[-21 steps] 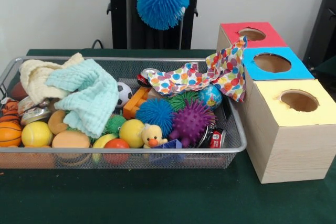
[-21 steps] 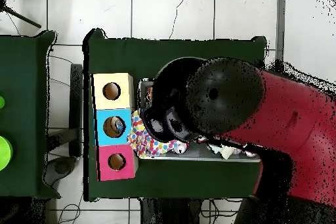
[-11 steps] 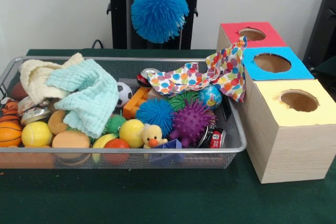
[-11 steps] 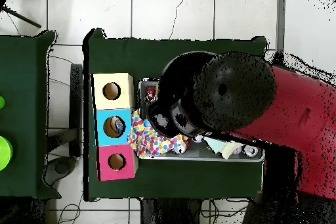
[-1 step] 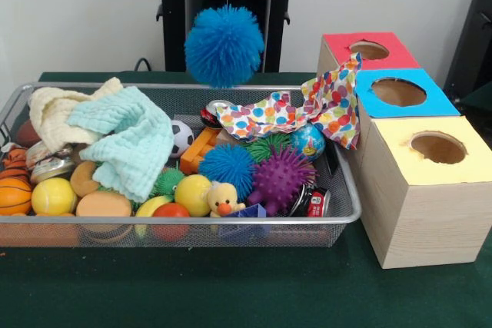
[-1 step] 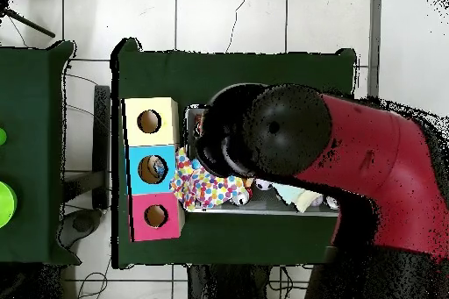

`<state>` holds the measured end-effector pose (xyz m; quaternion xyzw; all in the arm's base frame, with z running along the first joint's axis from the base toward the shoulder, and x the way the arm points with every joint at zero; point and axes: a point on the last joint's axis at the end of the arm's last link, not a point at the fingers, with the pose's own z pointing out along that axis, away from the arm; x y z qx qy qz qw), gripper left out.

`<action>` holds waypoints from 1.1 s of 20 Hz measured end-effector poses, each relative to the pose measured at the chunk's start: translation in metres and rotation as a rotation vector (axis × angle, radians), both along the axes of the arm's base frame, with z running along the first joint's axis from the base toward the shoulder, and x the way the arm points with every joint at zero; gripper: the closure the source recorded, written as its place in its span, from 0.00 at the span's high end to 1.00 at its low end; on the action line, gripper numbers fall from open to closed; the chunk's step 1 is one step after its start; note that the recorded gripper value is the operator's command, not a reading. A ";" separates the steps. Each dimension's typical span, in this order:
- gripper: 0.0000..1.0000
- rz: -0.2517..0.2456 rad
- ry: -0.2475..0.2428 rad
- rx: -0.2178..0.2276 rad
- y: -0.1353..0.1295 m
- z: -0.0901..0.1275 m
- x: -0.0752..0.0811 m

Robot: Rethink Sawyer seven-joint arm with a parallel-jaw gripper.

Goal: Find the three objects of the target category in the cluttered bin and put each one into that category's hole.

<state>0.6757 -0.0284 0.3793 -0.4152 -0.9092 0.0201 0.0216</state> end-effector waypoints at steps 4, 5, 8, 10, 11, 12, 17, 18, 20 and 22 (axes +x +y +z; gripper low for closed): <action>0.00 0.010 -0.016 -0.022 -0.001 -0.016 -0.004; 0.00 0.013 -0.019 -0.026 -0.001 -0.020 -0.005; 0.00 0.022 -0.024 -0.037 0.000 -0.033 -0.010; 0.00 0.025 -0.025 -0.037 0.001 -0.037 -0.012; 0.00 0.027 -0.026 -0.037 0.002 -0.040 -0.013; 0.00 0.029 -0.028 -0.037 0.003 -0.045 -0.015; 0.00 0.041 -0.028 -0.032 0.008 -0.060 -0.021; 0.00 0.045 -0.024 -0.030 0.011 -0.062 -0.022; 0.00 0.048 -0.027 -0.028 0.012 -0.062 -0.022; 0.00 0.050 -0.037 -0.027 0.012 -0.064 -0.021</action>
